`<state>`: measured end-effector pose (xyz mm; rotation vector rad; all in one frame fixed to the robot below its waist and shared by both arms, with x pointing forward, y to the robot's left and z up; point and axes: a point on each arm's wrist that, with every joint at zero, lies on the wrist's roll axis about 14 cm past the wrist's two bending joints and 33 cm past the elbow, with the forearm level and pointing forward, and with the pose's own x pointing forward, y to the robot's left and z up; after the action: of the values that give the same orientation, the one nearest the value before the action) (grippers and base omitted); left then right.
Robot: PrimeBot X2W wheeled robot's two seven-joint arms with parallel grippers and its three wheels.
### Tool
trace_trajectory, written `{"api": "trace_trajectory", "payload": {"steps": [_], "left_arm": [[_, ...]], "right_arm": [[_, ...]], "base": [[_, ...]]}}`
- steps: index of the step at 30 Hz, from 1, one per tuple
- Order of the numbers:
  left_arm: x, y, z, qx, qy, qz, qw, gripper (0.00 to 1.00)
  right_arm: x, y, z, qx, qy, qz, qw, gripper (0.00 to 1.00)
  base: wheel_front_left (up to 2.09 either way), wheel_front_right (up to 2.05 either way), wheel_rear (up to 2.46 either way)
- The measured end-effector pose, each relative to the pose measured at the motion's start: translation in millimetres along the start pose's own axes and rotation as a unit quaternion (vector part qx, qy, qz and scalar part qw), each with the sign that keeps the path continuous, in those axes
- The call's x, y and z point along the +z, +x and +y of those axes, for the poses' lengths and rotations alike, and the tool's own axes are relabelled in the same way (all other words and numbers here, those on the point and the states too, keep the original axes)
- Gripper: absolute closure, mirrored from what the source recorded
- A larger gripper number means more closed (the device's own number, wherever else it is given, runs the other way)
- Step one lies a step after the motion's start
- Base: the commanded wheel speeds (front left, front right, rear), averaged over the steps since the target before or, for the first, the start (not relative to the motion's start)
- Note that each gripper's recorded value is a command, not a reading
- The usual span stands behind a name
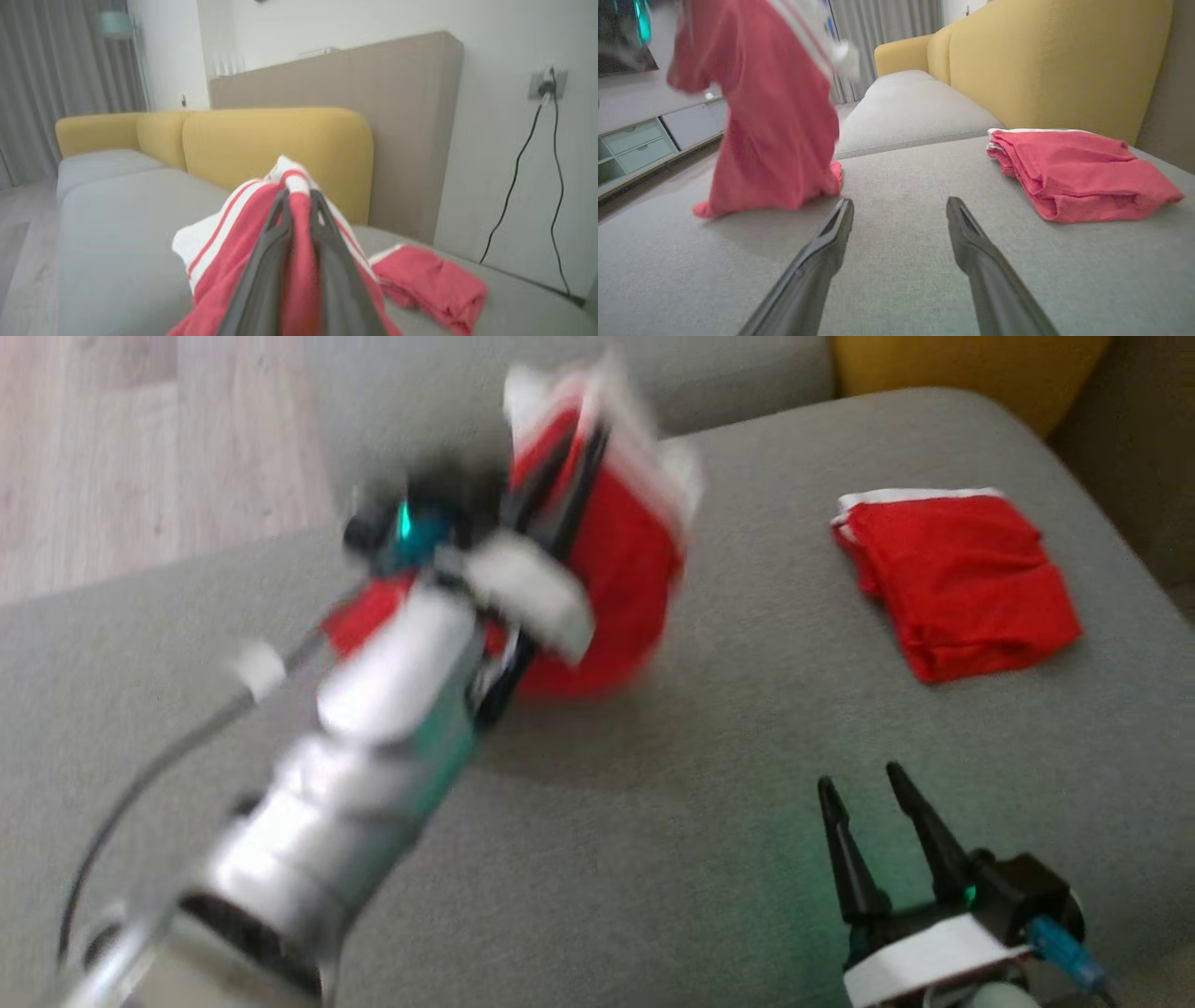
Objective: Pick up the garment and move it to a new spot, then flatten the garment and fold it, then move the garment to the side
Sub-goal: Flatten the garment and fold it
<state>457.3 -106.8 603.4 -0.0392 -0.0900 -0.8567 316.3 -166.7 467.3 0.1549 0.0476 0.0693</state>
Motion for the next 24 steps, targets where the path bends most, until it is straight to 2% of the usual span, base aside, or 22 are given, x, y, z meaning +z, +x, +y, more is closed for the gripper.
{"api": "trace_trajectory", "payload": {"steps": [1, 2, 3, 7, 9, 11, 14, 17, 20, 22, 24], "left_arm": [[54.8, 15.6, -15.3, -0.024, 0.018, -0.062, 0.998, 1.00], [84.0, 22.7, -21.5, -0.032, 0.032, -0.094, 0.995, 1.00], [84.0, 22.7, -21.5, -0.032, 0.032, -0.094, 0.995, 1.00], [190.6, 31.7, -28.5, -0.032, 0.059, -0.211, 0.975, 1.00], [217.7, 29.1, -16.5, -0.016, 0.052, -0.243, 0.969, 1.00], [214.9, 25.3, 8.4, 0.015, 0.022, -0.243, 0.970, 1.00], [146.5, 11.8, 60.6, 0.088, -0.021, -0.178, 0.980, 1.00], [25.5, -23.8, 89.2, 0.154, -0.094, -0.064, 0.981, 1.00], [-90.0, -84.1, 84.2, 0.210, -0.158, 0.050, 0.964, 1.00], [-140.7, -124.1, 75.2, 0.246, -0.193, 0.101, 0.944, 1.00], [-170.4, -156.5, 68.1, 0.277, -0.215, 0.130, 0.927, 1.00]], "right_arm": [[-1.7, -8.8, -2.7, -0.008, 0.002, 0.001, 1.000, 0.00], [-2.8, -13.0, -4.0, -0.012, 0.003, 0.001, 1.000, 0.00], [-2.8, -13.0, -4.0, -0.012, 0.003, 0.001, 1.000, 0.00], [-1.4, -18.7, -8.0, -0.021, 0.005, -0.002, 1.000, 0.00], [-3.0, -18.2, -8.7, -0.022, 0.006, 0.000, 1.000, 0.00], [-4.7, -16.2, -7.1, -0.020, 0.007, 0.004, 1.000, 0.00], [-7.1, -11.2, -2.3, -0.012, 0.009, 0.008, 1.000, 0.00], [-11.5, -5.6, 2.7, -0.003, 0.011, 0.017, 1.000, 0.00], [-15.1, 1.3, 3.9, 0.002, 0.011, 0.024, 1.000, 0.00], [-18.3, 6.1, 5.6, 0.006, 0.010, 0.030, 0.999, 0.00], [-21.7, 10.7, 9.1, 0.014, 0.010, 0.036, 0.999, 0.00]], "base": [[0.00, 0.00, 0.00], [0.00, 0.00, 0.00], [0.00, 0.00, 0.00], [0.00, 0.00, 0.00], [0.00, 0.00, 0.00], [0.00, 0.00, 0.00], [0.00, 0.00, 0.00], [0.00, 0.00, 0.00], [0.00, 0.00, 0.00], [0.00, 0.00, 0.00], [0.00, 0.00, 0.00]]}}
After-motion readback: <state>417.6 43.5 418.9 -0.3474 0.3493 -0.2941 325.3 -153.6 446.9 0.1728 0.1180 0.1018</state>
